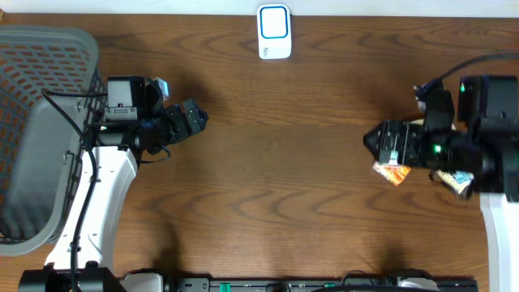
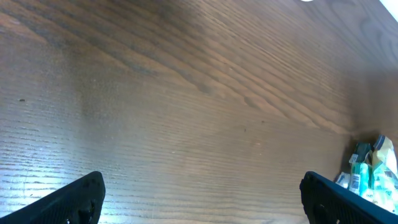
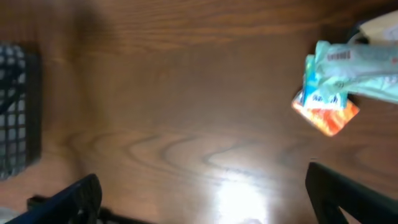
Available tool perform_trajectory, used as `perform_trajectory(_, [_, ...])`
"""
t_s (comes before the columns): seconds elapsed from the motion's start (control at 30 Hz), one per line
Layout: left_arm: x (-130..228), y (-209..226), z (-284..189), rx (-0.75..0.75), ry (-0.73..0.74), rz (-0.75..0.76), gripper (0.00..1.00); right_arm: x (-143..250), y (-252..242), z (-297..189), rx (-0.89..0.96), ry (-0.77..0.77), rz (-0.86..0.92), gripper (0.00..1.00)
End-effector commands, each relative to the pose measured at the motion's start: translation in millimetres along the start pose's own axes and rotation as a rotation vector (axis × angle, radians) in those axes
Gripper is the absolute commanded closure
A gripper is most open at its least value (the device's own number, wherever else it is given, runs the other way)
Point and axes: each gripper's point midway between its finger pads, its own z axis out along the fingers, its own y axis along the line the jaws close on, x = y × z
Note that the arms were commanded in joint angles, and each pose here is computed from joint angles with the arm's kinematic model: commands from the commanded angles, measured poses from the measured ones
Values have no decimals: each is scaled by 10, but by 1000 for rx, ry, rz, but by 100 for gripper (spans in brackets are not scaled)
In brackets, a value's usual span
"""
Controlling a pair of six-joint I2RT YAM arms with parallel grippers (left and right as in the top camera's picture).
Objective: Scan the item barcode
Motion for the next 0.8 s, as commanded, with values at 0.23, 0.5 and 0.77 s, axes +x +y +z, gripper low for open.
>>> perform_trajectory(0.23, [0, 30, 3, -8, -1, 9, 1, 188, 140, -304, -30, -58, -52, 1])
perform_trajectory(0.5, [0, 30, 3, -9, -1, 8, 1, 187, 84, -296, 1, -57, -49, 1])
perform_trajectory(0.77, [1, 31, 4, -9, 0, 8, 1, -52, -235, -252, 177, -186, -96, 1])
